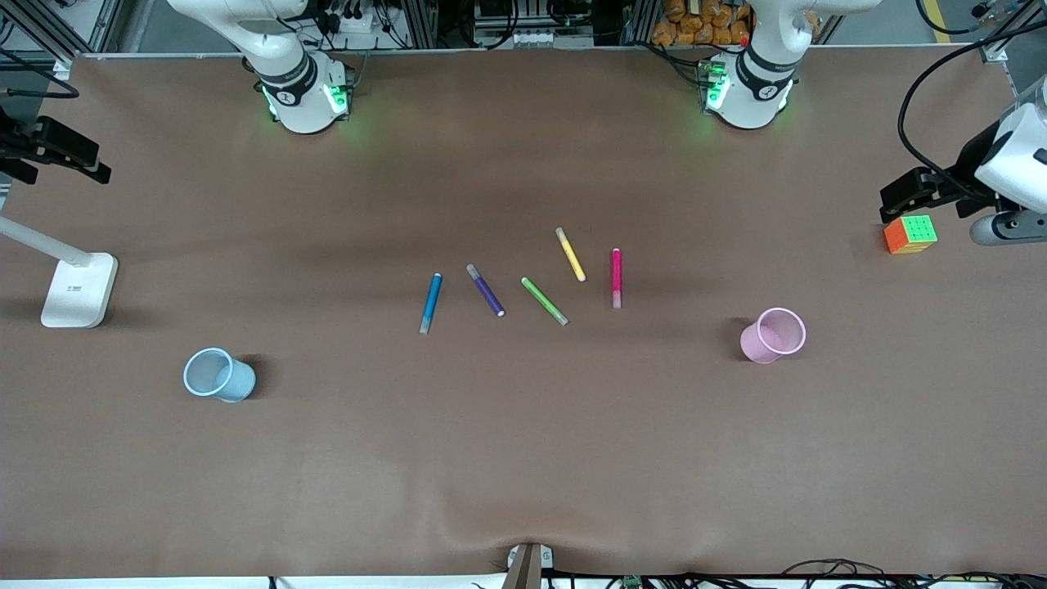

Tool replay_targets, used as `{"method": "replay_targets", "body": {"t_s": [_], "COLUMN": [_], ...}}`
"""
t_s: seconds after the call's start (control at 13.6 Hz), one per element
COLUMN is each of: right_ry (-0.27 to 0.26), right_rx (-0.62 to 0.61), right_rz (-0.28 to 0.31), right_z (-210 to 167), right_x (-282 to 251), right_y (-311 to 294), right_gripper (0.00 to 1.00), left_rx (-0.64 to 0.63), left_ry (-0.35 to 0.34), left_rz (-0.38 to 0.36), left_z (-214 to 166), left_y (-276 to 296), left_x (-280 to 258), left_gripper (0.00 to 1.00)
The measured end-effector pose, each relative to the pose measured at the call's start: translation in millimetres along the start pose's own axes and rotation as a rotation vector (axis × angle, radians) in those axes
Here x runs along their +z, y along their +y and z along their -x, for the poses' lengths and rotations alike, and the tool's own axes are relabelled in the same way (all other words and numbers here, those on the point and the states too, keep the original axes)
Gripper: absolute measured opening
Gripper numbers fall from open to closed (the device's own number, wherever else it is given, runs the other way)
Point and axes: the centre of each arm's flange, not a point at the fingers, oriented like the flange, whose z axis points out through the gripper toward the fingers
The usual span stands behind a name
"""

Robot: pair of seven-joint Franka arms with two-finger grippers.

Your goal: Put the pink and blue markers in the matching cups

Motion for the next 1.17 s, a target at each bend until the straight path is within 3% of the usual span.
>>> {"method": "replay_targets", "body": {"t_s": [0.73,1.17], "right_ry": [0.0,0.001], "right_rx": [0.0,0.0], "right_rz": [0.0,0.0], "right_z": [0,0], "right_x": [0,0], "right_y": [0,0], "right_gripper": [1.0,1.0], "left_rx": [0.04,0.083], "left_ry": [-0.07,-0.209], "left_rz": [-0.015,-0.061], "left_z": [-16,-28], "left_y": [44,134], "left_x": [40,124], "left_gripper": [1.0,1.0]}}
